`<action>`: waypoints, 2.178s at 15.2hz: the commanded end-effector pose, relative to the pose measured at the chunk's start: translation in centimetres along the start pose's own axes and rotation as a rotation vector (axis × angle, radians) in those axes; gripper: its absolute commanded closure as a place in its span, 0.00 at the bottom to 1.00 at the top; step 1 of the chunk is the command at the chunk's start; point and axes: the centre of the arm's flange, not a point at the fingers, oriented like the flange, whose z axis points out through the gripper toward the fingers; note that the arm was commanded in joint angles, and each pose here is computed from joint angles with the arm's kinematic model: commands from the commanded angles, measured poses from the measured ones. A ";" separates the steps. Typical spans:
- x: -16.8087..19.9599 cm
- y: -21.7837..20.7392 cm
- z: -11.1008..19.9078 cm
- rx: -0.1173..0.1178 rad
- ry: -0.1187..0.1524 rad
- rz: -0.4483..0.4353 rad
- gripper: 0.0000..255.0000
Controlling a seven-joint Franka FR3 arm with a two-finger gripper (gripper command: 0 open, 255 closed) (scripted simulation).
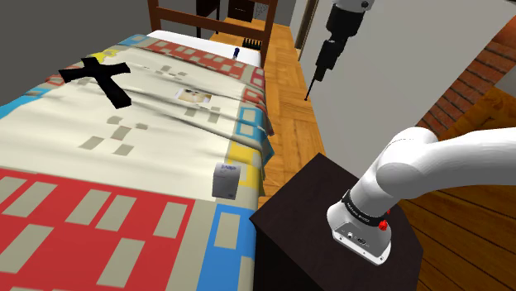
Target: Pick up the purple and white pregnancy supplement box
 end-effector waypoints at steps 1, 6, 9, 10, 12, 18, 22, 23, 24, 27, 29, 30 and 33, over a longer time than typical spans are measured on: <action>0.0 0.0 0.0 0.000 0.000 0.000 0.00; 2.5 -4.1 4.4 0.014 -0.004 0.000 0.00; 4.0 -6.6 7.0 0.022 -0.006 0.001 0.00; 4.5 -7.4 7.9 0.025 -0.006 0.001 0.00; 5.5 -9.0 9.6 0.031 -0.008 0.001 0.00; 8.4 -14.1 14.7 0.047 -0.012 0.001 0.00; 10.4 -17.5 18.1 0.058 -0.015 0.002 0.00; 10.9 -18.4 18.9 0.061 -0.015 0.002 0.00; 11.4 -19.2 19.7 0.064 -0.016 0.002 0.00; 12.8 -21.8 22.2 0.072 -0.018 0.002 0.00; 13.8 -23.6 23.9 0.078 -0.020 0.002 0.00; 14.3 -24.5 24.7 0.081 -0.020 0.003 0.00; 15.4 -26.4 26.6 0.087 -0.022 0.003 0.00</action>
